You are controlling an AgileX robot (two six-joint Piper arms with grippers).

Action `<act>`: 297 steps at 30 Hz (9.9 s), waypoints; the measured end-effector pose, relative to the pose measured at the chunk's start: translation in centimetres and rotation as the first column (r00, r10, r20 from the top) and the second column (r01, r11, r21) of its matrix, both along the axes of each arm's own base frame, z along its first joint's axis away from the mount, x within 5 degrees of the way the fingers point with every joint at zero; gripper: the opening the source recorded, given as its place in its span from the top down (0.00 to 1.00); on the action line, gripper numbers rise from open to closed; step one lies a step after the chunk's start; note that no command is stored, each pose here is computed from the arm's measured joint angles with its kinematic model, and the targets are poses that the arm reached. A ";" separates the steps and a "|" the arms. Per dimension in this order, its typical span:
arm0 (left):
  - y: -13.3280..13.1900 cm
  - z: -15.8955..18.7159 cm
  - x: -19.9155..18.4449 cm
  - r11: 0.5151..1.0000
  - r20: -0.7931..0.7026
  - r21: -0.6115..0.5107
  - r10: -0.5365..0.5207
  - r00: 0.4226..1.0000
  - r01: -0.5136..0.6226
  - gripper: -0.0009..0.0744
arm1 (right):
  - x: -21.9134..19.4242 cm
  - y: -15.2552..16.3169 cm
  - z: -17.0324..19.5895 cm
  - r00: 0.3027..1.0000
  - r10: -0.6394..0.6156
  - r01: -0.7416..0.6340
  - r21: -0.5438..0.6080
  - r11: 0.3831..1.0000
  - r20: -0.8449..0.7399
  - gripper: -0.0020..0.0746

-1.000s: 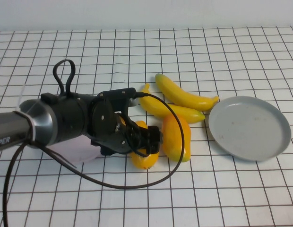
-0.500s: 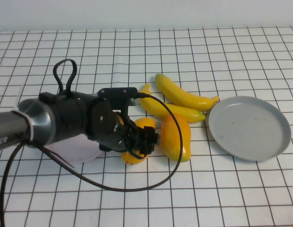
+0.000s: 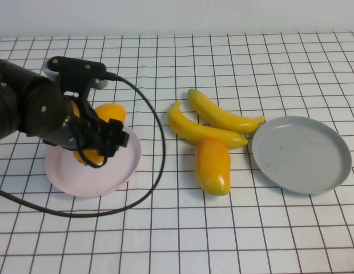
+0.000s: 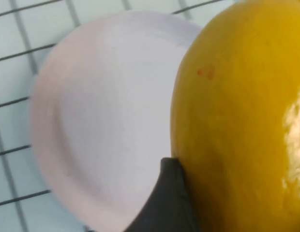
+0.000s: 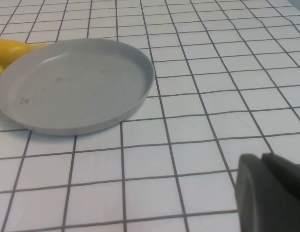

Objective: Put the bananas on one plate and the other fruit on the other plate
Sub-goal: Put one type of fruit in the left plate, then put another type of fruit in the right plate

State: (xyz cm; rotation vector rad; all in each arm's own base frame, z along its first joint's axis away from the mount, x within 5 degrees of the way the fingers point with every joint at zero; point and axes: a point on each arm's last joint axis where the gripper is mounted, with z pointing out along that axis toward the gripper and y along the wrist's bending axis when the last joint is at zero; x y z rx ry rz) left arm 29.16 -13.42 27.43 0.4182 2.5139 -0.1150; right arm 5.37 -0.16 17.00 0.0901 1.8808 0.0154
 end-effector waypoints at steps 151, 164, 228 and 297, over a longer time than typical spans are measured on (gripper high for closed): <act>4.4 10.5 -19.2 0.979 0.291 -0.124 -0.123 0.949 0.165 0.98 | 0.0 0.0 0.0 1.000 0.000 0.000 0.002 1.000 0.000 0.99; 5.1 5.3 -18.8 0.977 0.422 -0.125 -0.103 0.901 0.170 0.99 | 0.0 0.0 0.0 1.000 0.000 0.000 0.005 1.000 0.000 0.99; 13.3 -10.3 -23.9 0.981 0.625 -0.064 0.182 0.759 -0.182 0.99 | 0.0 0.1 0.0 1.000 0.002 -0.002 0.032 0.999 0.002 1.00; 13.3 -10.3 -23.9 0.981 0.625 -0.063 0.181 0.759 -0.182 0.99 | 0.2 2.5 2.1 0.991 0.006 -0.110 0.808 0.578 0.131 0.99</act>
